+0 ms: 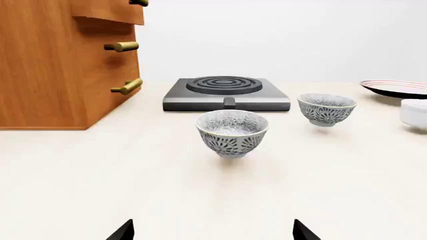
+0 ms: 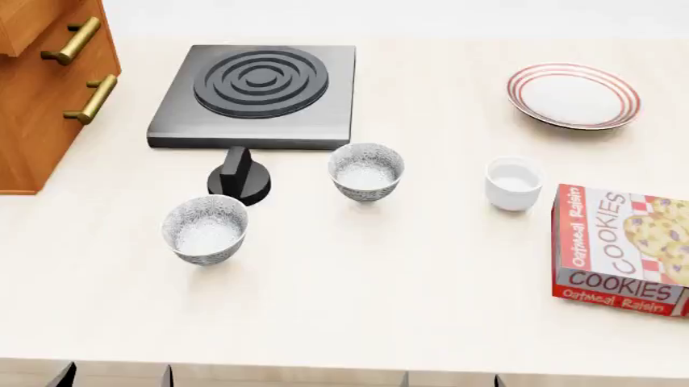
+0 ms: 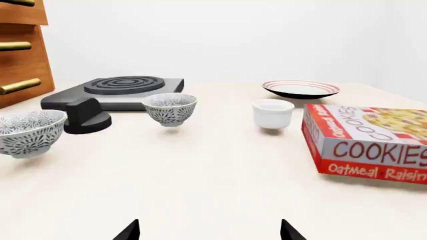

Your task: Pick the akita bowl next to the ramekin and place it on the plate.

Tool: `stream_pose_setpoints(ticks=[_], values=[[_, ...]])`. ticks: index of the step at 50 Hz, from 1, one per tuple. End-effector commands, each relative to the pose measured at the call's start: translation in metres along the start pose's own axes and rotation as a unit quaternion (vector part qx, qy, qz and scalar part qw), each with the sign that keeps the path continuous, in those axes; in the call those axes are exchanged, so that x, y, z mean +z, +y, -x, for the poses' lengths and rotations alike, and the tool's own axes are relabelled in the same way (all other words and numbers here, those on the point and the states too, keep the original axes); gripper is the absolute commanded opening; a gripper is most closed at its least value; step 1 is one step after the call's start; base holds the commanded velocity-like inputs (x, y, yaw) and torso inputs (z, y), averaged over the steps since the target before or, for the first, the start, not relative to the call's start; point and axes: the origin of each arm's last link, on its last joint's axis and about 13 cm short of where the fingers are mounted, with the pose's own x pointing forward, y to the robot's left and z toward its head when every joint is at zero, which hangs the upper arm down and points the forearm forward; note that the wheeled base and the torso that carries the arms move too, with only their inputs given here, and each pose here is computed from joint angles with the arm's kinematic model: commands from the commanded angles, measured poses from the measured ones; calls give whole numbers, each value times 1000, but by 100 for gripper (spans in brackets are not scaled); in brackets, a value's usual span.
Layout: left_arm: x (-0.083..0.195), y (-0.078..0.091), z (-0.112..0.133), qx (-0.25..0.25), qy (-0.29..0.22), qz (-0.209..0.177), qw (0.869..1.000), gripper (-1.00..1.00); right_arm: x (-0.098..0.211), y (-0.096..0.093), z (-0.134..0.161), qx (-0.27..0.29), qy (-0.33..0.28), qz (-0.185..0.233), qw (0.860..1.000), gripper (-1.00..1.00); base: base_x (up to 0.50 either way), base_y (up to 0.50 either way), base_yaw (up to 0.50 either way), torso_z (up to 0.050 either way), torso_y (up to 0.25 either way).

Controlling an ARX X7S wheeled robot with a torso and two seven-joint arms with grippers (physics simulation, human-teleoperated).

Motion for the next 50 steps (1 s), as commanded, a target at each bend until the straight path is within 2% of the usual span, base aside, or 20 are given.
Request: stream_pose_setpoints(ticks=[1,9,14,15,16,17,18,19,20,22,27,31,39,41,50], values=[[1,-1,3,-20,-13,-7,1000,100,0,0,-1,-2,-2,2,1000,100,0,0,0,0,0],[1,-1,3,-19,-11,-7,1000,100,-1,1,-2,-5,0,12,1000,100,0,0,0,0,0],[0,-2,3,-12,-12,-22,1000,100,-2,3,-2,-1,5,24,1000,100,0,0,0,0,0],[-63,-24,-15,5,-91,-21,996,100,-144,47,63,-121,107,458,874,100,0,0,0,0,0],[0,-1,2,-11,-15,-19,1000,100,-1,3,-2,-2,4,27,1000,100,0,0,0,0,0],[-10,0,-3,3,6,-31,999,100,-2,2,-6,-5,3,66,998,100,0,0,0,0,0],[-4,1,-5,-4,44,31,999,100,2,0,-8,-19,-10,61,998,100,0,0,0,0,0],[-3,1,-4,-2,34,16,999,100,3,-1,-8,-28,-10,77,997,100,0,0,0,0,0],[-1,2,-5,1,42,25,999,100,4,-1,-7,-29,-12,71,997,100,0,0,0,0,0],[1,2,-6,11,47,20,999,100,8,-2,-7,-42,-20,99,994,100,0,0,0,0,0],[24,6,-10,31,21,33,999,100,26,-4,-6,-48,-38,95,994,100,0,0,0,0,0],[40,8,-9,31,3,28,999,100,41,-5,-7,-52,-52,88,993,100,0,0,0,0,0],[79,8,-12,24,-28,3,999,100,74,-7,-10,-50,-77,94,991,100,0,0,0,0,0],[89,8,-11,15,-29,13,999,100,83,-7,-11,-49,-85,107,989,100,0,0,0,0,0],[126,13,-11,-3,-42,0,999,100,118,-14,-17,-38,-89,92,991,100,0,0,0,0,0]])
